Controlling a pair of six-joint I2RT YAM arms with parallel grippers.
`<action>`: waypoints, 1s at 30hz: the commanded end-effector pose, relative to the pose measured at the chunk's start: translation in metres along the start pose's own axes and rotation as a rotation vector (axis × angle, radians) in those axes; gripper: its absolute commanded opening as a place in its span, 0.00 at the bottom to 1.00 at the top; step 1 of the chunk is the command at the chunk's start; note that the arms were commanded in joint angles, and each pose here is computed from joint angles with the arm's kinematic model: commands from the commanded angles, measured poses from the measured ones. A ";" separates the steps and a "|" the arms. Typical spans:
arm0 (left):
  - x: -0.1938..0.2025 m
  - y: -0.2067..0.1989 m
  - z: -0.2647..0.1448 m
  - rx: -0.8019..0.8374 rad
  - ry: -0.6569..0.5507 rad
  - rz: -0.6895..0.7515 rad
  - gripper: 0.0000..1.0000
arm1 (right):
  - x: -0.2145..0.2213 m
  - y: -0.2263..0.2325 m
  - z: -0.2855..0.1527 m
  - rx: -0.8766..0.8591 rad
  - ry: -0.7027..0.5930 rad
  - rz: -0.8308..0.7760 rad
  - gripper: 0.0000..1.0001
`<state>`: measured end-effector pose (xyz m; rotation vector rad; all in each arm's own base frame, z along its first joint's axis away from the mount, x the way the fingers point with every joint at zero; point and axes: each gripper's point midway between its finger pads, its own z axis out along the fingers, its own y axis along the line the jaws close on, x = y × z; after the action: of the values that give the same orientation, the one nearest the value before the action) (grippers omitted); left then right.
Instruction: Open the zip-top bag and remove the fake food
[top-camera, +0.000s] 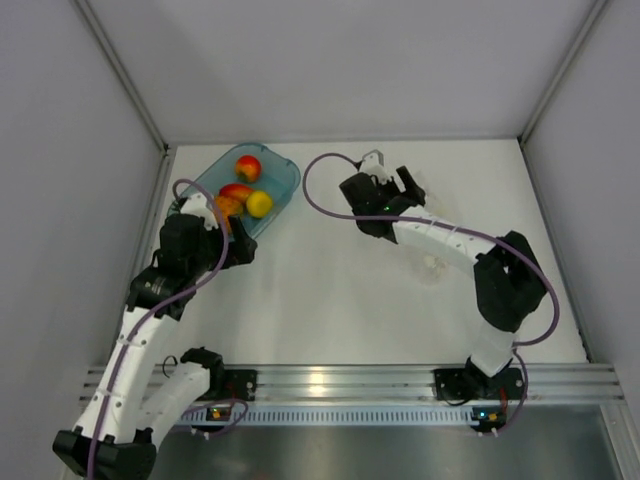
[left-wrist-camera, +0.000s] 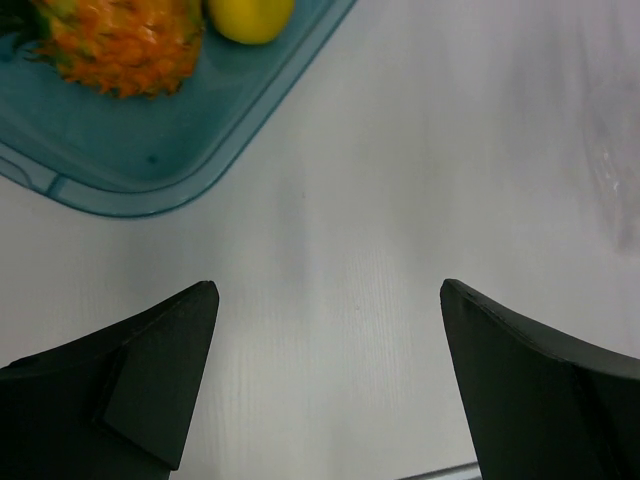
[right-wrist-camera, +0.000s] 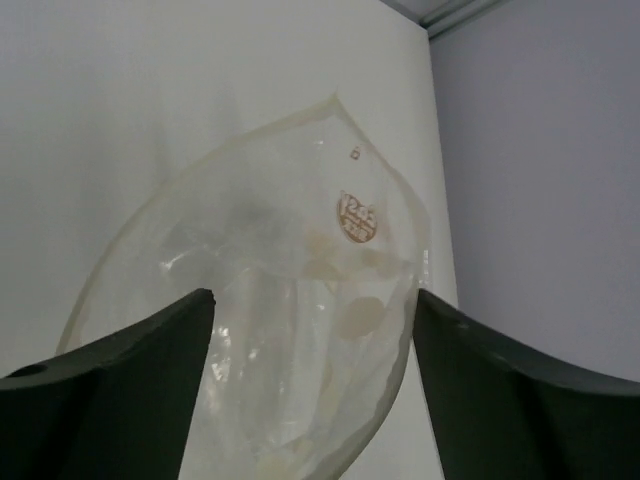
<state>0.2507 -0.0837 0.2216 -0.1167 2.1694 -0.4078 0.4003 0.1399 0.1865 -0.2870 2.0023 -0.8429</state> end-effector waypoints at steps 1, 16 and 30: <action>-0.018 0.027 -0.010 -0.155 -0.109 0.003 0.98 | -0.034 0.001 -0.023 -0.039 -0.058 0.113 0.85; -0.022 0.059 -0.012 -0.295 -0.152 -0.030 0.98 | -0.065 -0.052 -0.116 -0.444 -0.238 0.561 0.99; -0.030 0.067 -0.033 -0.271 -0.238 -0.035 0.98 | 0.056 -0.129 -0.150 -0.462 -0.256 0.728 0.99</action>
<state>0.2481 -0.0071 0.2274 -0.3582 2.0405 -0.1024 0.2490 0.1054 0.2778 0.0162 1.8603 0.0886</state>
